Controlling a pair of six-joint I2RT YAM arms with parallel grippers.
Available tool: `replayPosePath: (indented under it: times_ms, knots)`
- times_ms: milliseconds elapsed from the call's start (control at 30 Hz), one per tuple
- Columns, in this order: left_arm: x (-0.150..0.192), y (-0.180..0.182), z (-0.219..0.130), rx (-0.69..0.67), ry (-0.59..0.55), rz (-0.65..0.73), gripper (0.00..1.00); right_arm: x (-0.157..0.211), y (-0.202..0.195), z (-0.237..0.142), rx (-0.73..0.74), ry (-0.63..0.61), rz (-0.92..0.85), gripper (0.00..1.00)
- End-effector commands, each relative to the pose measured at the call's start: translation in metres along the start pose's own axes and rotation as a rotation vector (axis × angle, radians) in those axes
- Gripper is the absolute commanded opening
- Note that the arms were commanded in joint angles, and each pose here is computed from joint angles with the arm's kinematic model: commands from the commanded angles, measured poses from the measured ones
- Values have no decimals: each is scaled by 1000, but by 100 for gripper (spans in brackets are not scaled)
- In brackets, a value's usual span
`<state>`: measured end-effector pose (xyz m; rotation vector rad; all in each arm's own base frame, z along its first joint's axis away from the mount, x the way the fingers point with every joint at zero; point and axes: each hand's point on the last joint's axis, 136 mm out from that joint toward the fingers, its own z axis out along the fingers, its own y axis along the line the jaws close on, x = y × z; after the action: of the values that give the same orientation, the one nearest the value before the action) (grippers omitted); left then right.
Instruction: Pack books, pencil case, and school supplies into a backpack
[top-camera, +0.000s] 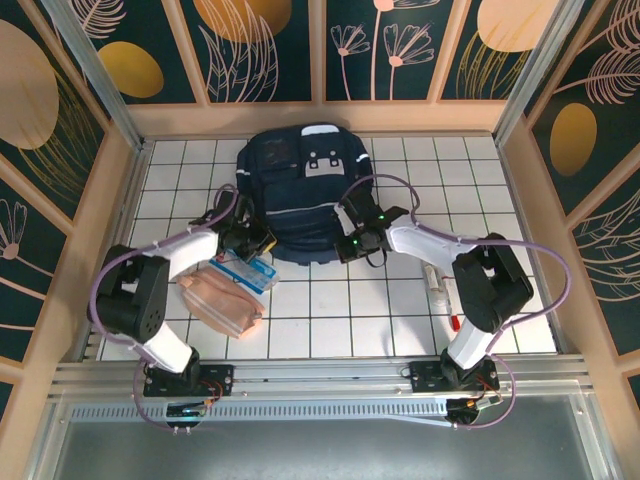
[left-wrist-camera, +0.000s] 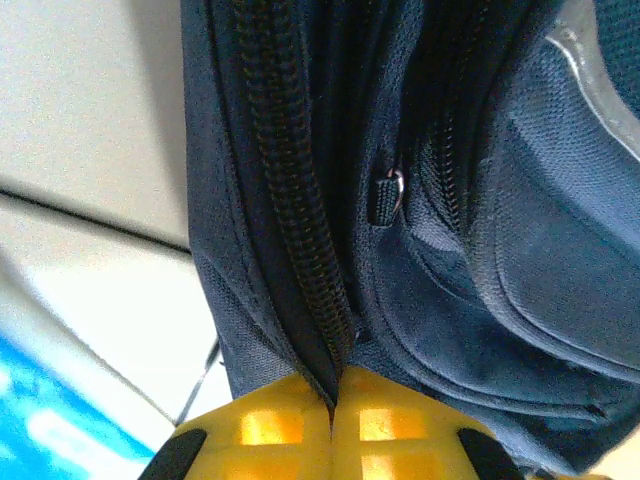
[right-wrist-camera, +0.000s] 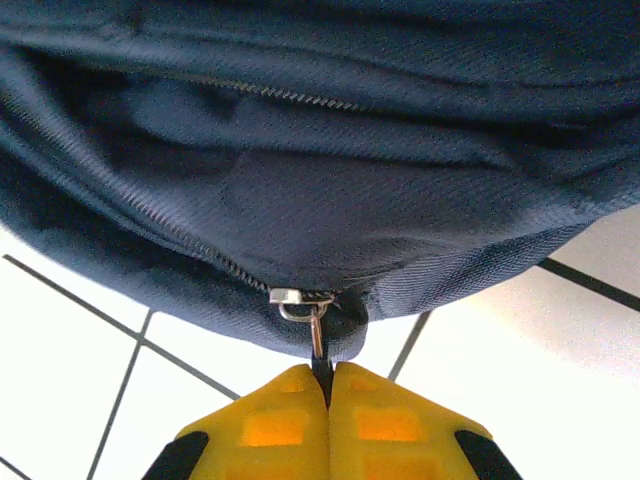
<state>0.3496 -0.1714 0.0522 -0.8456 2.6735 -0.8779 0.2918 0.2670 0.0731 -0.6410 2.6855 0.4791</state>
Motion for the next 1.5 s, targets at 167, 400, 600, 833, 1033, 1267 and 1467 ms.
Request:
replayPosePath:
  times_ms: [167,400,600,833,1033,1267,1467]
  knots:
    - [-60,26,-30,-204,-171,47,31,23,90,-28,-223,49,-117,0]
    - [-5,20,-57,-58,-101,-111,46,-4,112,-33,-284,-34,-139,0]
    - [44,1,-69,-55,-76,-101,56,-17,115,-42,-284,-95,-211,0]
    - [74,-26,-40,-18,-66,-144,56,-15,121,-43,-318,-96,-220,0]
    - [60,-23,-16,-16,-117,-206,46,-7,122,-46,-342,-104,-206,0]
    - [46,-41,-10,-40,-101,-42,0,-1,52,-31,-90,-52,-113,0]
    - [24,-53,-36,41,-107,-57,0,10,-22,-22,139,-3,-13,0]
